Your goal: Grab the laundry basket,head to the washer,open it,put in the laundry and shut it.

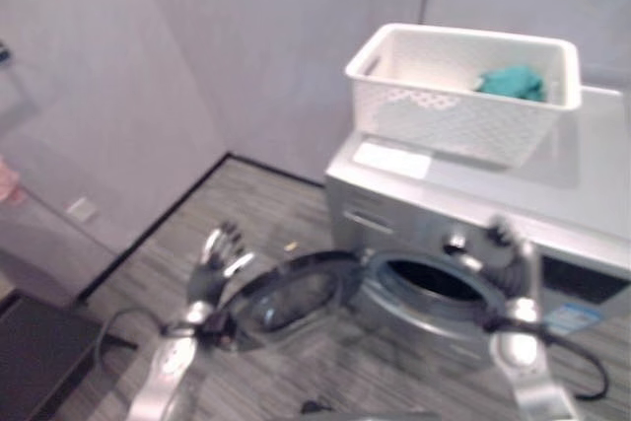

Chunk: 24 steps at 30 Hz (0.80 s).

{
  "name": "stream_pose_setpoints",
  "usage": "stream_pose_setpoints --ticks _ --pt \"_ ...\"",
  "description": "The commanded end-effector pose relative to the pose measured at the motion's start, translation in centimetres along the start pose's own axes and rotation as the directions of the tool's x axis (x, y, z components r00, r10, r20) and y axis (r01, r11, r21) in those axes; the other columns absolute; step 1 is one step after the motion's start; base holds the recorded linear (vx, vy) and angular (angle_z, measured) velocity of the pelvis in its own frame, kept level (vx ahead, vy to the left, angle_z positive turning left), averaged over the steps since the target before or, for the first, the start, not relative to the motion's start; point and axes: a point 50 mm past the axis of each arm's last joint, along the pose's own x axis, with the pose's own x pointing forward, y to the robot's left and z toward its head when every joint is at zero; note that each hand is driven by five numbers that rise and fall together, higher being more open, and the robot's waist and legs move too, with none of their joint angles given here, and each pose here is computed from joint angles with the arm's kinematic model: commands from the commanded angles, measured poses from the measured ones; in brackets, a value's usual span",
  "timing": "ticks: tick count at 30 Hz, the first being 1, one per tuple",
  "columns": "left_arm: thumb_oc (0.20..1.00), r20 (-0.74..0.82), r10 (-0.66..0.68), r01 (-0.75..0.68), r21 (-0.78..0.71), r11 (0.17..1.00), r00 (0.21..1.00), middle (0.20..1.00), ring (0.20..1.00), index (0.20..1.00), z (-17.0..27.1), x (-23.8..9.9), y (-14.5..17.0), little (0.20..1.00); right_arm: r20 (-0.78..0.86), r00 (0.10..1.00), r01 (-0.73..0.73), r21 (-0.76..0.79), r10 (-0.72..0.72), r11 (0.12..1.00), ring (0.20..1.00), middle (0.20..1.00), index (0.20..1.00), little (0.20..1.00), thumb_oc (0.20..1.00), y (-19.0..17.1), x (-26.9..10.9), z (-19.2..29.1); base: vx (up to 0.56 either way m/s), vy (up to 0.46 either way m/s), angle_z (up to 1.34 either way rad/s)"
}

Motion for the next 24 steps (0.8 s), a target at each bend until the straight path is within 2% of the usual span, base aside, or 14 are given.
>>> stream_pose_setpoints --ticks 1,2,3,4,5,6,7,9,10,12,13,15,17,24 --pt "1.0 0.1 -0.015 0.006 0.091 0.996 0.995 1.0 1.0 1.0 2.4 -0.6 0.9 1.0 0.212 0.948 0.249 -0.029 -0.237 0.968 1.0 1.0 1.0 1.0 1.0 -2.5 3.4 3.2 0.1 0.0 0.0" --pt "1.0 0.102 -0.009 -0.001 0.093 0.996 0.995 1.0 1.0 1.0 2.5 -0.6 1.0 1.0 0.244 0.928 0.296 -0.029 -0.281 0.955 1.0 1.0 1.0 1.0 1.0 -3.3 3.9 3.9 0.11 -0.083 0.05" --pt "1.0 0.104 -0.004 -0.006 0.088 0.996 0.995 1.0 1.0 1.0 2.6 -0.5 1.1 1.0 0.293 0.86 0.428 0.029 -0.417 0.903 1.0 1.0 1.0 1.0 1.0 -5.4 4.8 5.7 0.11 -0.085 0.1" --pt "1.0 0.105 -0.006 -0.004 0.089 0.996 0.994 1.0 1.0 1.0 2.6 -0.4 1.1 1.0 0.291 0.86 0.43 0.029 -0.419 0.903 1.0 1.0 1.0 1.0 1.0 -5.5 4.7 5.8 0.15 -0.177 0.15" --pt "1.0 0.112 -0.003 -0.007 0.085 0.996 0.994 1.0 1.0 1.0 2.7 -0.2 1.0 1.0 0.317 0.762 0.554 0.132 -0.565 0.822 1.0 1.0 1.0 1.0 1.0 -7.5 5.5 7.8 0.06 -0.107 0.12" --pt "1.0 0.115 -0.004 -0.006 0.086 0.996 0.993 1.0 1.0 1.0 2.8 -0.1 1.0 1.0 0.316 0.761 0.556 0.132 -0.566 0.821 1.0 1.0 1.0 1.0 1.0 -7.6 5.5 7.9 0.12 -0.164 0.27" --pt "1.0 0.113 -0.007 -0.004 0.092 0.996 0.994 1.0 1.0 1.0 2.8 0.2 1.0 1.0 0.365 0.683 0.625 0.156 -0.632 0.765 1.0 1.0 1.0 1.0 1.0 -8.9 5.7 9.2 0.1 -0.105 0.34" --pt "1.0 0.119 -0.048 0.033 0.13 0.991 0.992 1.0 1.0 1.0 3.1 0.6 0.7 1.0 0.46 0.572 0.736 0.077 -0.679 0.672 1.0 1.0 1.0 1.0 1.0 -11.3 6.6 10.5 0.24 -0.215 0.37" --pt "1.0 0.124 -0.068 0.051 0.138 0.989 0.99 1.0 1.0 1.0 3.3 0.8 0.4 1.0 0.481 0.555 0.75 0.064 -0.678 0.659 1.0 1.0 1.0 1.0 1.0 -11.6 7.1 11.0 0.19 -0.164 0.32" --pt "1.0 0.127 -0.093 0.073 0.152 0.986 0.988 1.0 1.0 1.0 3.4 1.2 0.2 1.0 0.523 0.571 0.736 0.017 -0.633 0.677 1.0 1.0 1.0 1.0 1.0 -11.7 8.0 11.4 0.16 -0.172 0.33" --pt "1.0 0.123 -0.109 0.089 0.162 0.983 0.986 1.0 1.0 1.0 3.3 1.5 0.0 1.0 0.521 0.631 0.676 -0.008 -0.574 0.737 1.0 1.0 1.0 1.0 1.0 -11.0 8.6 11.1 0.17 -0.186 0.33" --pt "1.0 0.119 -0.117 0.097 0.159 0.982 0.986 1.0 1.0 1.0 3.1 1.7 -0.1 1.0 0.508 0.672 0.631 -0.01 -0.539 0.776 1.0 1.0 1.0 1.0 1.0 -10.5 9.1 10.8 0.17 -0.185 0.4" --pt "1.0 0.1 -0.11 0.093 0.157 0.983 0.989 1.0 1.0 1.0 2.5 1.8 0.0 1.0 0.513 0.762 0.5 -0.078 -0.395 0.863 1.0 1.0 1.0 1.0 1.0 -10.0 10.0 9.9 0.23 -0.274 0.25" --pt "1.0 0.035 -0.162 0.156 0.125 0.98 0.986 1.0 1.0 1.0 1.3 1.6 -0.3 1.0 0.555 0.821 0.291 -0.209 -0.132 0.934 1.0 1.0 1.0 1.0 1.0 -11.5 13.5 9.9 0.12 -0.211 0.16"
